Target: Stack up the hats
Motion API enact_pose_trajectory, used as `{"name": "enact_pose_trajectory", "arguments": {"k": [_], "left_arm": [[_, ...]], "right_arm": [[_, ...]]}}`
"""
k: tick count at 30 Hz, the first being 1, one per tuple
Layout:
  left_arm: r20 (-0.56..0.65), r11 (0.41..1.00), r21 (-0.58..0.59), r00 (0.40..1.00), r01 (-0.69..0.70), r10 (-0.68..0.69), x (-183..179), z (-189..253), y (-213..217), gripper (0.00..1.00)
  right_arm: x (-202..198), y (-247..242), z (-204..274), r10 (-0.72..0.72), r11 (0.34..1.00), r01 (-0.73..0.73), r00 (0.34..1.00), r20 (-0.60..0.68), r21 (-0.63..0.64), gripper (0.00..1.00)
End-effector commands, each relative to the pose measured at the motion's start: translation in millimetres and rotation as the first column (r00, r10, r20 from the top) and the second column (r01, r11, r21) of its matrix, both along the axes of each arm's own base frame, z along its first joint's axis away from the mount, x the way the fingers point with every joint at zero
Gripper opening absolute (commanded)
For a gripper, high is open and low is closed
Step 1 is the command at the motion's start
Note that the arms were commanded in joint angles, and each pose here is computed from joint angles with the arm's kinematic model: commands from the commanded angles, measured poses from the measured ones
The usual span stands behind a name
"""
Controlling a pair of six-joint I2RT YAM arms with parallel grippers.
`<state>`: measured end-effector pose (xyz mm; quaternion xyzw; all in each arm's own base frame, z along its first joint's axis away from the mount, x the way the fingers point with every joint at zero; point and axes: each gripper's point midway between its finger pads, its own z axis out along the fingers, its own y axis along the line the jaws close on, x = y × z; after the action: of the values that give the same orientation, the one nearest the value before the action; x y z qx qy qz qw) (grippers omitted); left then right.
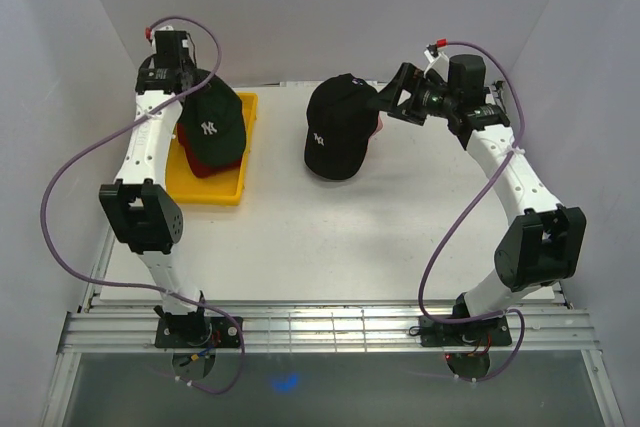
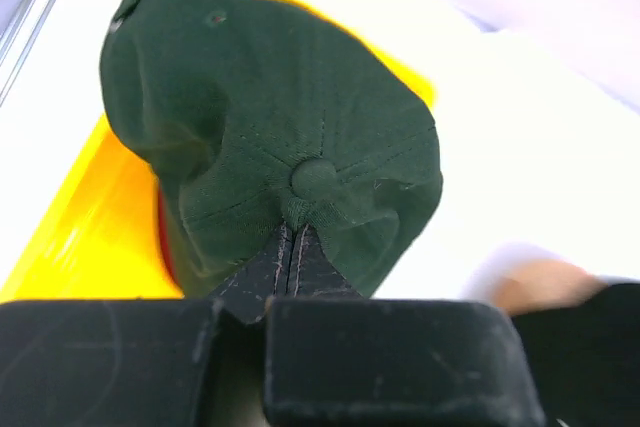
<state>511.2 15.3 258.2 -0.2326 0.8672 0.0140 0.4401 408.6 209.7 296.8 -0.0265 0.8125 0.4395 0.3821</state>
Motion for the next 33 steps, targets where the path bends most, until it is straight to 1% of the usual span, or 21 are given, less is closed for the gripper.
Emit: {"name": "enact_pose_trajectory", "arguments": {"k": [1, 2, 3, 5, 8, 9, 10, 11, 12, 13, 18, 23, 26, 31, 33], "left_arm": [[0.264, 0.982, -0.031, 0.949, 0.185, -0.170, -17, 113, -29, 0.00], [0.311, 0.977, -0.034, 0.931, 0.211, -0.190, -20, 134, -34, 0.00], [0.345, 0.959, -0.048, 0.905, 0.280, -0.247, -22, 146, -47, 0.00], [0.405, 0.944, -0.044, 0.869, 0.328, -0.283, -26, 173, -56, 0.00], [0.459, 0.894, -0.056, 0.807, 0.444, -0.371, -29, 189, -78, 0.00], [0.487, 0.872, -0.061, 0.777, 0.486, -0.399, -28, 196, -86, 0.00], [0.509, 0.814, -0.074, 0.724, 0.576, -0.466, -33, 199, -105, 0.00], [0.525, 0.787, -0.094, 0.702, 0.609, -0.480, -33, 201, -115, 0.00], [0.549, 0.765, -0.085, 0.671, 0.638, -0.498, -34, 209, -123, 0.00], [0.552, 0.730, -0.089, 0.644, 0.678, -0.531, -34, 207, -140, 0.00], [0.592, 0.617, -0.079, 0.535, 0.783, -0.603, -34, 215, -192, 0.00], [0.608, 0.479, -0.079, 0.423, 0.874, -0.671, -37, 206, -248, 0.00], [0.602, 0.426, -0.100, 0.395, 0.899, -0.693, -41, 198, -270, 0.00], [0.541, 0.389, -0.157, 0.409, 0.908, -0.735, -42, 155, -296, 0.00], [0.504, 0.388, -0.178, 0.422, 0.904, -0.754, -42, 131, -305, 0.00]], "right_arm": [[5, 2, 28, 0.013, 1.000, -0.013, 0.997, 0.077, 0.006, 0.99], [6, 2, 31, 0.012, 1.000, -0.013, 0.996, 0.084, 0.008, 0.99], [6, 2, 32, 0.012, 1.000, -0.013, 0.996, 0.085, 0.007, 0.99], [7, 2, 34, 0.010, 1.000, -0.011, 0.996, 0.086, 0.005, 0.99], [9, 1, 38, 0.009, 1.000, -0.010, 0.996, 0.093, 0.005, 0.99], [9, 2, 39, 0.009, 1.000, -0.009, 0.995, 0.096, 0.006, 0.99], [10, 1, 40, 0.009, 1.000, -0.009, 0.995, 0.099, 0.007, 0.99], [12, -1, 40, 0.003, 1.000, -0.004, 0.995, 0.095, 0.010, 0.99], [13, -1, 40, 0.007, 1.000, -0.009, 0.996, 0.092, 0.014, 0.99], [14, -2, 42, 0.006, 1.000, -0.008, 0.995, 0.097, 0.017, 0.99], [19, -5, 44, 0.003, 1.000, -0.005, 0.995, 0.096, 0.022, 0.99], [23, -8, 39, -0.004, 1.000, 0.002, 0.997, 0.079, 0.027, 0.99], [24, -13, 35, -0.014, 1.000, 0.012, 0.998, 0.068, 0.028, 0.99], [27, -24, 34, -0.040, 0.999, 0.038, 0.997, 0.061, 0.031, 0.99], [29, -30, 33, -0.056, 0.998, 0.055, 0.997, 0.057, 0.033, 0.99]]}}
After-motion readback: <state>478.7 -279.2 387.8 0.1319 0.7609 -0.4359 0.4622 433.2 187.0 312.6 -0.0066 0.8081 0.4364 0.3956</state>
